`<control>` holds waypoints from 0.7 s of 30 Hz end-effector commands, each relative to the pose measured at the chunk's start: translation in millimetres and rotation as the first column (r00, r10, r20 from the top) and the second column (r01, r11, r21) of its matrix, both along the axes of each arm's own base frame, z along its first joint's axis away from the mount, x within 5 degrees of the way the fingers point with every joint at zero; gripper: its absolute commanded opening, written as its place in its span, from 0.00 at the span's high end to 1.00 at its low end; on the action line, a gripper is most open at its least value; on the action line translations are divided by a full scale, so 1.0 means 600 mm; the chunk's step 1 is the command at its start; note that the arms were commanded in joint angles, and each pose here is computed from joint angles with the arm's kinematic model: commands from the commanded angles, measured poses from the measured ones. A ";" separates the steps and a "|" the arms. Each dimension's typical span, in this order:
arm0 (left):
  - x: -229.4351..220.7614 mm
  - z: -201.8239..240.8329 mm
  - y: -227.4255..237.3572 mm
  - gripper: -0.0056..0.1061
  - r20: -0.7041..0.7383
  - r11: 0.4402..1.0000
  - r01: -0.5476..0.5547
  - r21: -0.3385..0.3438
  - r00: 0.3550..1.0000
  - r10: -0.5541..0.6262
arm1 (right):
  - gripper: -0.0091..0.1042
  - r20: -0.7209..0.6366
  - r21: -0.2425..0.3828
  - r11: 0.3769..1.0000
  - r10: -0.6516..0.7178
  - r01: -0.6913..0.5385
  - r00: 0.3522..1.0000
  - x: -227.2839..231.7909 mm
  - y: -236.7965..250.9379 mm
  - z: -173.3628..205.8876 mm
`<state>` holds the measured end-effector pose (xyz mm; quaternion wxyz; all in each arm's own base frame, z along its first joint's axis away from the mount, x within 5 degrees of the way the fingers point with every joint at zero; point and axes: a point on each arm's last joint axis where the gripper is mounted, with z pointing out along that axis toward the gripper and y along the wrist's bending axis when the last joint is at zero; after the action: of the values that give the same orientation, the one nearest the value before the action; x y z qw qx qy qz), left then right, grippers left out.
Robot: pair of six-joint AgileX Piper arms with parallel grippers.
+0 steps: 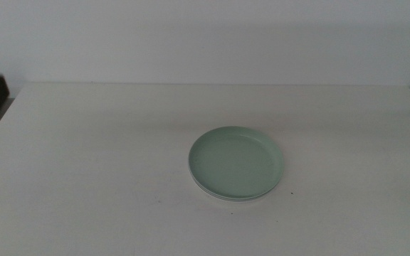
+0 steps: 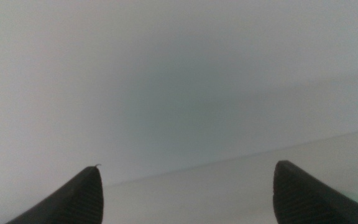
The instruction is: Stack the three bowls on top of each other.
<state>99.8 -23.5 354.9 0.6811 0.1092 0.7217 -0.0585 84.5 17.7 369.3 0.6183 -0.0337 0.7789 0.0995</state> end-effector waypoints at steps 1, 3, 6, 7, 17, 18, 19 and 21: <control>-0.010 -0.022 0.005 0.11 -0.006 1.000 -0.019 -0.011 1.000 0.019 | 0.10 0.003 0.019 1.000 -0.001 0.001 1.000 0.001 0.001 -0.008; -0.027 -0.047 0.012 0.11 0.005 0.999 -0.047 -0.013 0.999 0.047 | 0.10 0.038 0.020 1.000 -0.019 0.018 0.999 0.002 -0.002 -0.021; -0.050 -0.098 0.022 0.11 0.010 0.995 -0.101 -0.014 0.995 0.101 | 0.10 0.160 -0.061 0.994 -0.076 0.086 0.984 0.000 -0.014 -0.059; -0.058 -0.117 0.025 0.11 0.017 0.993 -0.120 -0.014 0.993 0.120 | 0.10 0.182 -0.070 0.992 -0.088 0.102 0.979 -0.003 -0.016 -0.078; -0.073 -0.265 0.033 0.11 -0.046 0.981 -0.195 -0.022 0.980 0.193 | 0.10 0.142 -0.076 0.985 -0.143 0.154 0.979 -0.046 -0.025 -0.259; -0.073 -0.264 0.033 0.11 -0.040 0.980 -0.196 -0.023 0.980 0.194 | 0.10 0.149 -0.075 0.985 -0.143 0.155 0.979 -0.049 -0.025 -0.270; -0.073 -0.263 0.033 0.11 -0.032 0.980 -0.197 -0.025 0.980 0.196 | 0.10 0.133 -0.078 0.985 -0.143 0.154 0.981 -0.049 -0.025 -0.284; -0.074 -0.270 0.032 0.11 -0.078 0.982 -0.189 -0.031 0.980 0.186 | 0.10 0.135 -0.077 0.985 -0.144 0.156 0.980 -0.048 -0.025 -0.288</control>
<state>55.7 -4.1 193.8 0.6570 0.0355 0.7531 -0.0015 55.9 3.9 197.2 0.6610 -0.0052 0.7499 0.0283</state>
